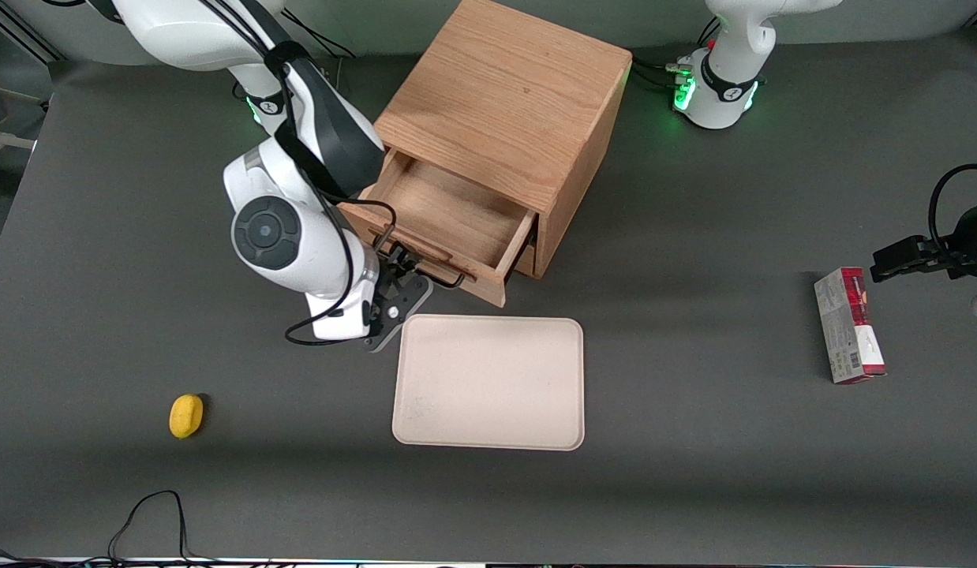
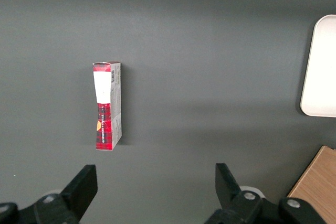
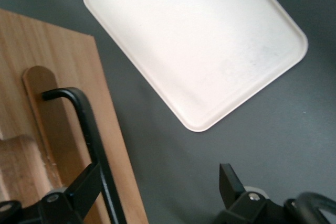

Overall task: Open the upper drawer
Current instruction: 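Keep pulling the drawer handle outward with the right gripper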

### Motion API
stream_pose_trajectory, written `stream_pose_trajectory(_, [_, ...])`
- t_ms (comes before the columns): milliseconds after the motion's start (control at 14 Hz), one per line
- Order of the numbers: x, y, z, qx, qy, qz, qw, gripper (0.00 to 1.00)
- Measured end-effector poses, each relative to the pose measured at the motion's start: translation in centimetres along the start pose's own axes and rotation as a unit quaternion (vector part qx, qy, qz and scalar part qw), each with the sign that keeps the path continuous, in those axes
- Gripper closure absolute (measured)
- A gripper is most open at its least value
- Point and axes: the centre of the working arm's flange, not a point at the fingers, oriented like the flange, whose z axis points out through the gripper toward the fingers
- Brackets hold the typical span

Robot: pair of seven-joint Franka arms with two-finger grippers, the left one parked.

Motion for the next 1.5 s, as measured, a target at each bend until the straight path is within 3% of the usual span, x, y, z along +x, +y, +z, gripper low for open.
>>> stream_pose_trajectory(143, [-0.3, -0.4, 0.6, 0.006, -0.019, -0.002, 0.9998, 0.00])
stream_pose_trajectory(571, [-0.7, -0.4, 1.6, 0.011, -0.036, 0.000, 0.9993, 0.00])
stream_pose_trajectory(1500, [-0.5, 0.5, 1.9, -0.001, -0.026, 0.002, 0.9997, 0.00])
